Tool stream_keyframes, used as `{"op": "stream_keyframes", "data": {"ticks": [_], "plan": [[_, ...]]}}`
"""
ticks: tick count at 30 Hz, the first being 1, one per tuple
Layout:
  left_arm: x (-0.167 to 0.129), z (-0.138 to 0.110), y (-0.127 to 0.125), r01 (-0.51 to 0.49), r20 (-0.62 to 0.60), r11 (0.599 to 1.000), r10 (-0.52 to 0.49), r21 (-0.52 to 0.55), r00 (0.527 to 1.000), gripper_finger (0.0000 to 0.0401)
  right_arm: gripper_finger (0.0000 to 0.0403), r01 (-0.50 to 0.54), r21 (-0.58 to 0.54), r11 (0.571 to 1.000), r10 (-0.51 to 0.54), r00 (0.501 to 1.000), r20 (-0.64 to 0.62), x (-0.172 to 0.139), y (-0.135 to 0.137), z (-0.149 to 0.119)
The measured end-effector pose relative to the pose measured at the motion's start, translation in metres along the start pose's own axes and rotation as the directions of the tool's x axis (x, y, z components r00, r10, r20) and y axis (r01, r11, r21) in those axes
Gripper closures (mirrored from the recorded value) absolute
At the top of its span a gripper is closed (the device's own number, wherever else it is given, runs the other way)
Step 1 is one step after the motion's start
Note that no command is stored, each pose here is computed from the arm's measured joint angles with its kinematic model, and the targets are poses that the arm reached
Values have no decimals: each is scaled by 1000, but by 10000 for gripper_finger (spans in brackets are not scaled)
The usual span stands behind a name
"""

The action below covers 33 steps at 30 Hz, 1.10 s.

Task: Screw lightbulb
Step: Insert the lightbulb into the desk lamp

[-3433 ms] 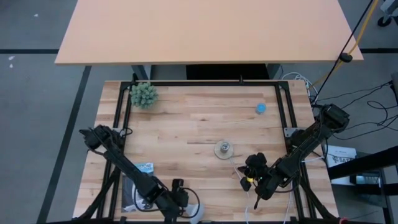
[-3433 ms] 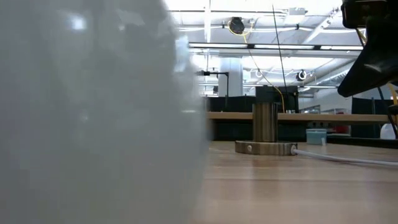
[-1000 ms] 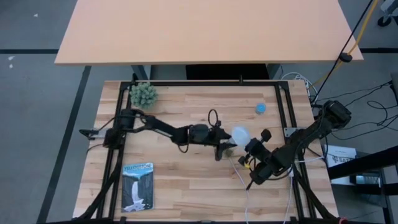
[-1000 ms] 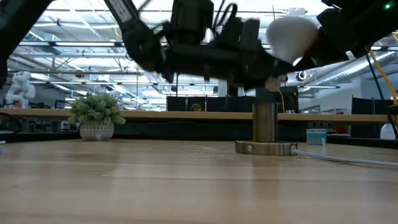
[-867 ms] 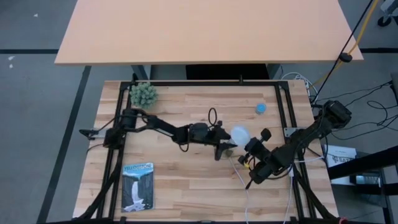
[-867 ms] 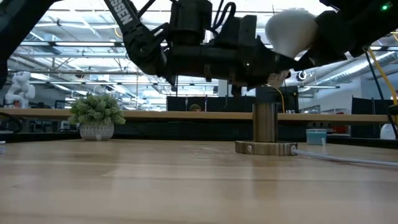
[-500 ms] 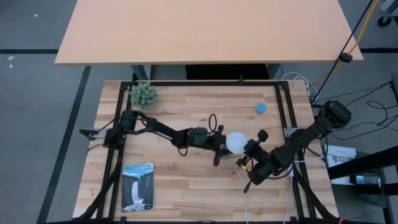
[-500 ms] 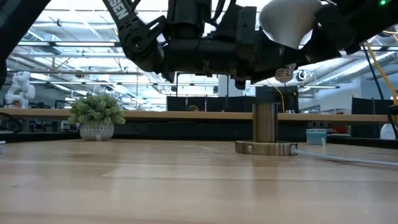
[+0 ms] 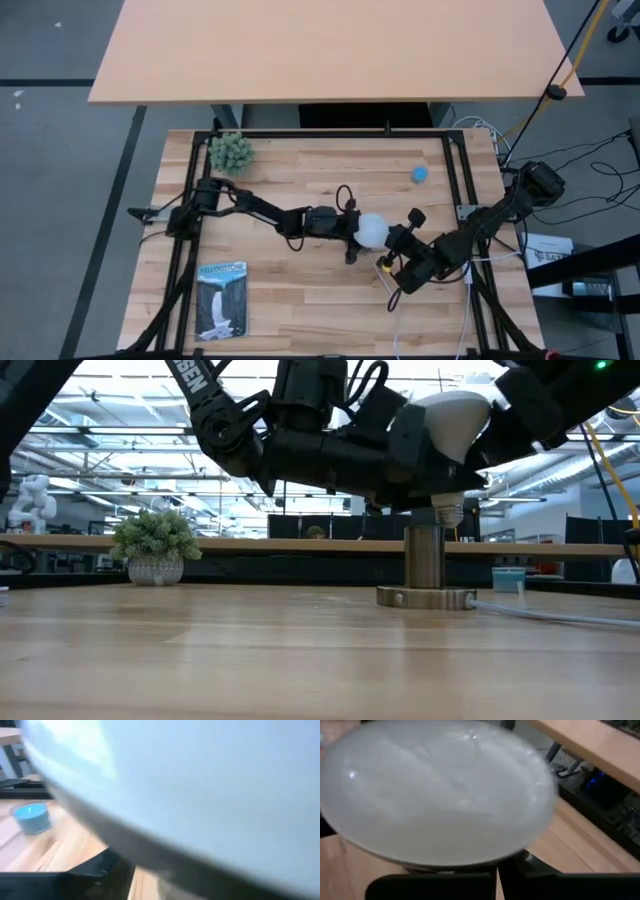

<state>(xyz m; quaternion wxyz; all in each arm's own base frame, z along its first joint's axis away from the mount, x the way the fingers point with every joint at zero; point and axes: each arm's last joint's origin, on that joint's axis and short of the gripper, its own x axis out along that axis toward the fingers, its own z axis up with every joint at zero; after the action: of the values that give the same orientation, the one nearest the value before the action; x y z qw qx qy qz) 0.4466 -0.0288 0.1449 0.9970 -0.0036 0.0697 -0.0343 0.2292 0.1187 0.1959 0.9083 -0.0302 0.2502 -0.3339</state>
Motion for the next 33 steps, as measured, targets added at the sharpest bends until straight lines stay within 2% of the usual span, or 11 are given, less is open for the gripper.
{"op": "stream_keyframes", "data": {"ticks": [6, 11, 14, 19, 25, 29, 33], "plan": [[-2, 5, 2, -13, 5, 1000, 13, 6, 1000, 138, 403, -54, -38, 998, 52, 997, -52, 16, 0, 9], [-7, 20, 3, -28, 3, 997, 27, 78, 1000, 137, 403, -49, -33, 998, 48, 998, -36, 19, 0, 13], [-10, 22, 3, -51, -56, 991, 59, 127, 997, 136, 403, -45, -44, 998, 43, 998, -42, 21, -2, 13], [-10, 15, 6, -71, -111, 992, 83, 108, 990, 136, 403, -46, -49, 998, 43, 997, -71, 27, -4, 14], [-10, 11, 6, -79, -145, 992, 93, 98, 985, 136, 403, -87, -12, 996, 85, 989, -121, 29, -5, 13], [-12, 2, 4, -81, -243, 991, 105, 108, 964, 136, 403, -126, -11, 992, 123, 982, -145, 28, -2, 11], [-12, 0, 3, -86, -262, 994, 101, 68, 960, 136, 403, -152, -3, 988, 150, 975, -161, 28, -1, 10]]}}
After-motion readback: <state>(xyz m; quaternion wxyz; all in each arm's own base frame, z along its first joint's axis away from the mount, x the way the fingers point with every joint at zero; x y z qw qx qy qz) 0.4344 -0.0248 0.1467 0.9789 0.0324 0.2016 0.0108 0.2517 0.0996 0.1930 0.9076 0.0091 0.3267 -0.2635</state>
